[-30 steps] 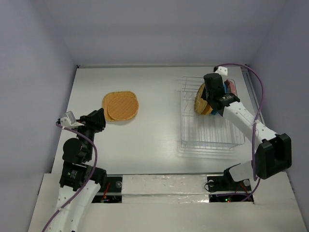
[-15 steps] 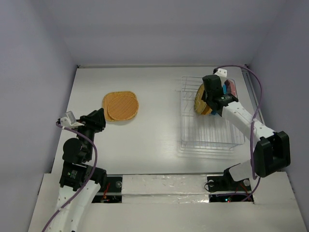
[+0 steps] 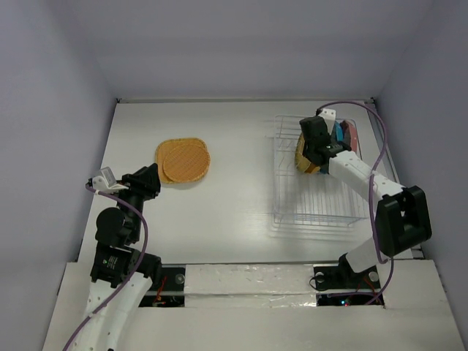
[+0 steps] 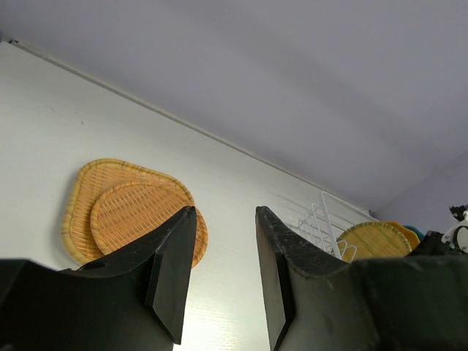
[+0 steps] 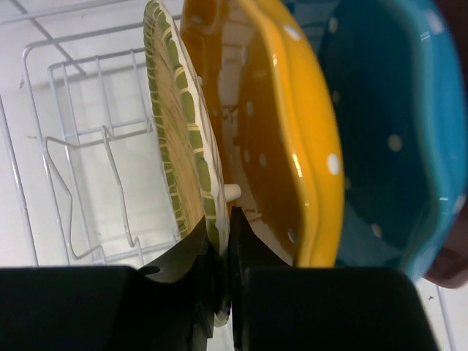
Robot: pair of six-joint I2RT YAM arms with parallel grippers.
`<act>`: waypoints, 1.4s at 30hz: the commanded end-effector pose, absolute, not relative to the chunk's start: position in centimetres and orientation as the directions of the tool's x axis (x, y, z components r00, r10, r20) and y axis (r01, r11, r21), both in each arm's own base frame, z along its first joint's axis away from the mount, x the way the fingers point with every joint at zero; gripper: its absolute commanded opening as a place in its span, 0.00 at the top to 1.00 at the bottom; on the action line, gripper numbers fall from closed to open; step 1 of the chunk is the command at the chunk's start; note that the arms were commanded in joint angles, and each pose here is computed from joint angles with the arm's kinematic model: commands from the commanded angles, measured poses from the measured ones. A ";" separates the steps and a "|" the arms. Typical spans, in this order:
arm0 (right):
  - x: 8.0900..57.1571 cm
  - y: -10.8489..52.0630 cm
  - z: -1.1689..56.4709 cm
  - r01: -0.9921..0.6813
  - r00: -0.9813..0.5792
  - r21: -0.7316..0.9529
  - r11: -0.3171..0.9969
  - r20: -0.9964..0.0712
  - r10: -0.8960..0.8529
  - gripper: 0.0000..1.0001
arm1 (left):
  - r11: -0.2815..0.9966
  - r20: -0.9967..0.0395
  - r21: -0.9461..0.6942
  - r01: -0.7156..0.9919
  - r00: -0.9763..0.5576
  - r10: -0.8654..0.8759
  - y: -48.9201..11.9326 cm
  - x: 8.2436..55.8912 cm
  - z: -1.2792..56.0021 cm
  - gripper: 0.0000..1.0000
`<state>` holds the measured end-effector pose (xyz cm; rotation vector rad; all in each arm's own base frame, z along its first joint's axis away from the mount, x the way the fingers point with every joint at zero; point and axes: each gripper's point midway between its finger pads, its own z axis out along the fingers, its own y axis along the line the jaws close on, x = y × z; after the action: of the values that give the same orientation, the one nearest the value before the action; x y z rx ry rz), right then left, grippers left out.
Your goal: Unload the plates from the dish rack
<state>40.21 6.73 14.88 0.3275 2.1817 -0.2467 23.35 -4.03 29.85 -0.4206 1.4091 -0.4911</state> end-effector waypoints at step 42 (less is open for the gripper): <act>41.5 48.2 23.9 -0.300 -0.713 0.855 0.422 -0.495 0.496 1.00 | 0.823 -0.811 -0.559 0.104 0.136 -0.568 -4.0 23.5 31.2 0.65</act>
<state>41.01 44.83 16.81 0.1455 2.1358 1.1181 23.41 -4.04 29.80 -0.4211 1.4113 -0.4906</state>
